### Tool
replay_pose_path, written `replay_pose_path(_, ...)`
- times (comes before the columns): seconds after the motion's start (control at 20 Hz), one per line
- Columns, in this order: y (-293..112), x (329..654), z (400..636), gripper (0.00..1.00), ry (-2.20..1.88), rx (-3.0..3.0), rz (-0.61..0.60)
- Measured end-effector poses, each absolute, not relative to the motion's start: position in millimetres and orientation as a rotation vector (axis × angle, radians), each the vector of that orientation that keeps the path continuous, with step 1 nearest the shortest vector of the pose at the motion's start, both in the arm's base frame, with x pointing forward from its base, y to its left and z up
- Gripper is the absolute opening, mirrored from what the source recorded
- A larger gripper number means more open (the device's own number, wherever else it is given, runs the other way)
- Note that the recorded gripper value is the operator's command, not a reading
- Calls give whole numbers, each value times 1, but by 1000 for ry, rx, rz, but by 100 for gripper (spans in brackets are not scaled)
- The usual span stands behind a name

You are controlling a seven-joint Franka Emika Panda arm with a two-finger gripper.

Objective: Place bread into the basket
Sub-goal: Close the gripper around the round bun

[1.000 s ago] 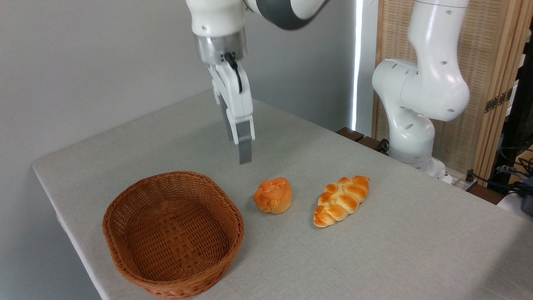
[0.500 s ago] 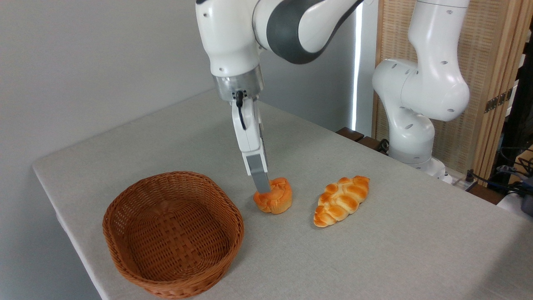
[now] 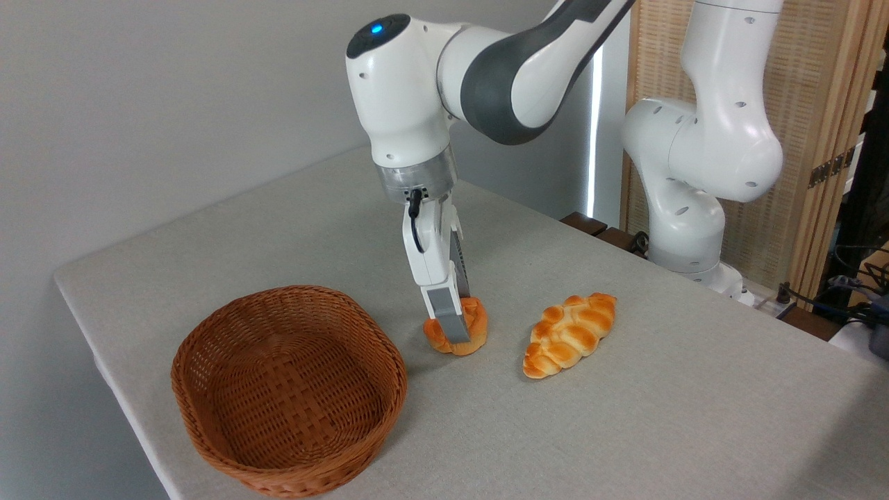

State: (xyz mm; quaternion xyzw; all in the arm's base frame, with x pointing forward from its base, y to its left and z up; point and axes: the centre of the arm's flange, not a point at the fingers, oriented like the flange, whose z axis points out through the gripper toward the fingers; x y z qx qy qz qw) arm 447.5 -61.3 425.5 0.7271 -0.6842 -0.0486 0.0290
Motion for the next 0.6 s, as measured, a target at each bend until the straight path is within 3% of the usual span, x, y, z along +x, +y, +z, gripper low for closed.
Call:
replay_pose_path(0.15,-60,446,422,100,-2116,2232,-155)
replay_pose_path(0.2,-60,446,421,96,-2116,2229,-158)
replay_pose_path(0.3,-60,445,417,66,-2117,2227,-160)
replay_pose_path(0.4,-61,444,412,48,-2118,2226,-160)
replay_pose_path(0.6,-61,443,408,40,-2116,2222,-169)
